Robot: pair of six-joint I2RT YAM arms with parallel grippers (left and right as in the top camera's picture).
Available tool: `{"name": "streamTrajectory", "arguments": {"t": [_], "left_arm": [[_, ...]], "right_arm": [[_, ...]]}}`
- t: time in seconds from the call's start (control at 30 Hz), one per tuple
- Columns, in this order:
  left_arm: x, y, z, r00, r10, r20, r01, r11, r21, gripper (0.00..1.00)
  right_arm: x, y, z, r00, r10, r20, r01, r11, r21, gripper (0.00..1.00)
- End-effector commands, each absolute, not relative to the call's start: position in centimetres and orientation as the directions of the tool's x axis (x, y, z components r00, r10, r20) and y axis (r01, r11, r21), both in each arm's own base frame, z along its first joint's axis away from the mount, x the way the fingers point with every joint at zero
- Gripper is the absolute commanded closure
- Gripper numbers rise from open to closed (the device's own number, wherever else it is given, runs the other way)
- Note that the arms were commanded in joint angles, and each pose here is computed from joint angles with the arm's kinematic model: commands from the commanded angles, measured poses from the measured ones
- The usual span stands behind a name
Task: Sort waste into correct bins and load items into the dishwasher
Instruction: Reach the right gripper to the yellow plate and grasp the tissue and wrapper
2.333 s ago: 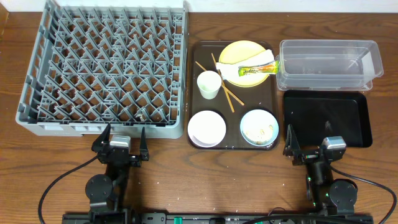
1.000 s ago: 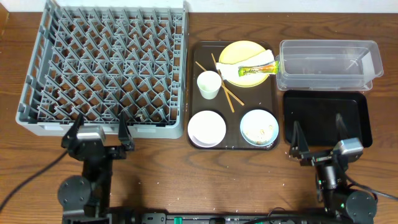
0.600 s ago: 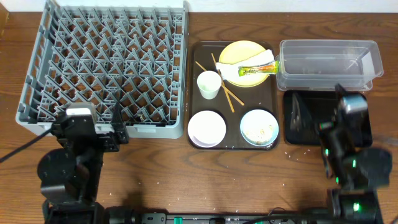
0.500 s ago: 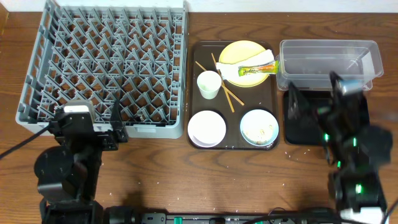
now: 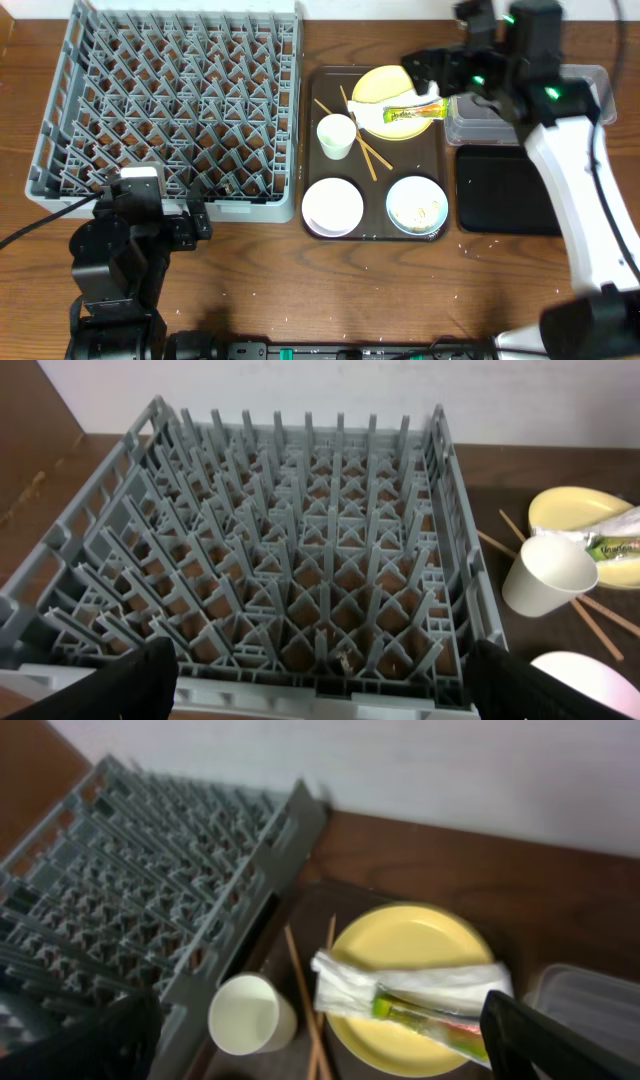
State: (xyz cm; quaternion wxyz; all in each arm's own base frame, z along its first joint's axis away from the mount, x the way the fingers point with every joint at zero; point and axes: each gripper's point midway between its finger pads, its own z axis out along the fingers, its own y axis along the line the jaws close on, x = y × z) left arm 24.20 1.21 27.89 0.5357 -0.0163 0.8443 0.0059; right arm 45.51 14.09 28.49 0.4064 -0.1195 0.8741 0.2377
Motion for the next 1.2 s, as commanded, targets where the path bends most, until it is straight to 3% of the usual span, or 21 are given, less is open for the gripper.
{"name": "streamTrajectory", "arguments": {"t": [0.0, 0.13, 0.3, 0.5, 0.6, 0.67, 0.73, 0.8, 0.93, 1.17], "left_arm": [[23.4, 1.4, 27.0, -0.474, -0.033, -0.880, -0.049, 0.999, -0.011, 0.07], [22.7, 1.3, 25.8, -0.523, -0.037, -0.851, -0.050, 0.999, -0.013, 0.07], [21.8, 1.3, 24.5, -0.578, -0.042, -0.815, -0.051, 0.999, -0.015, 0.07], [20.9, 1.2, 23.4, -0.623, -0.046, -0.781, -0.051, 0.999, -0.017, 0.07], [20.8, 1.2, 23.2, -0.631, -0.047, -0.775, -0.052, 0.998, -0.018, 0.07], [20.8, 1.2, 23.2, -0.631, -0.047, -0.774, -0.052, 0.998, -0.018, 0.07], [20.8, 1.2, 23.2, -0.631, -0.047, -0.774, -0.052, 0.998, -0.018, 0.07], [20.8, 1.2, 23.2, -0.631, -0.047, -0.774, -0.052, 0.998, -0.018, 0.07], [20.8, 1.2, 23.2, -0.631, -0.047, -0.774, -0.052, 0.998, -0.018, 0.07], [20.8, 1.2, 23.2, -0.631, -0.046, -0.774, -0.052, 0.999, -0.018, 0.07]], "right_arm": [[47.0, 16.6, 25.1, -0.745, -0.086, -0.661, -0.381, 0.869, 0.316, 0.01], [47.3, 17.6, 20.4, -0.837, -0.158, -0.525, -0.351, 0.890, 0.291, 0.01], [48.6, 19.1, 16.2, -0.814, -0.274, -0.513, -0.444, 0.862, 0.244, 0.01], [48.8, 21.2, 14.1, -0.841, -0.241, -0.484, -0.442, 0.823, 0.358, 0.02], [50.2, 20.6, 13.1, -0.895, -0.080, -0.439, -0.266, 0.885, 0.381, 0.07], [51.0, 18.4, 12.1, -0.911, 0.143, -0.387, 0.002, 0.939, 0.343, 0.10], [51.0, 15.8, 11.2, -0.848, 0.391, -0.358, 0.302, 0.912, 0.279, 0.14], [51.0, 14.5, 10.9, -0.765, 0.520, -0.380, 0.460, 0.854, 0.243, 0.11], [51.2, 14.6, 11.0, -0.673, 0.586, -0.452, 0.548, 0.805, 0.228, 0.05], [51.4, 16.1, 8.3, -0.678, 0.571, -0.462, 0.550, 0.812, 0.196, 0.06]]}}
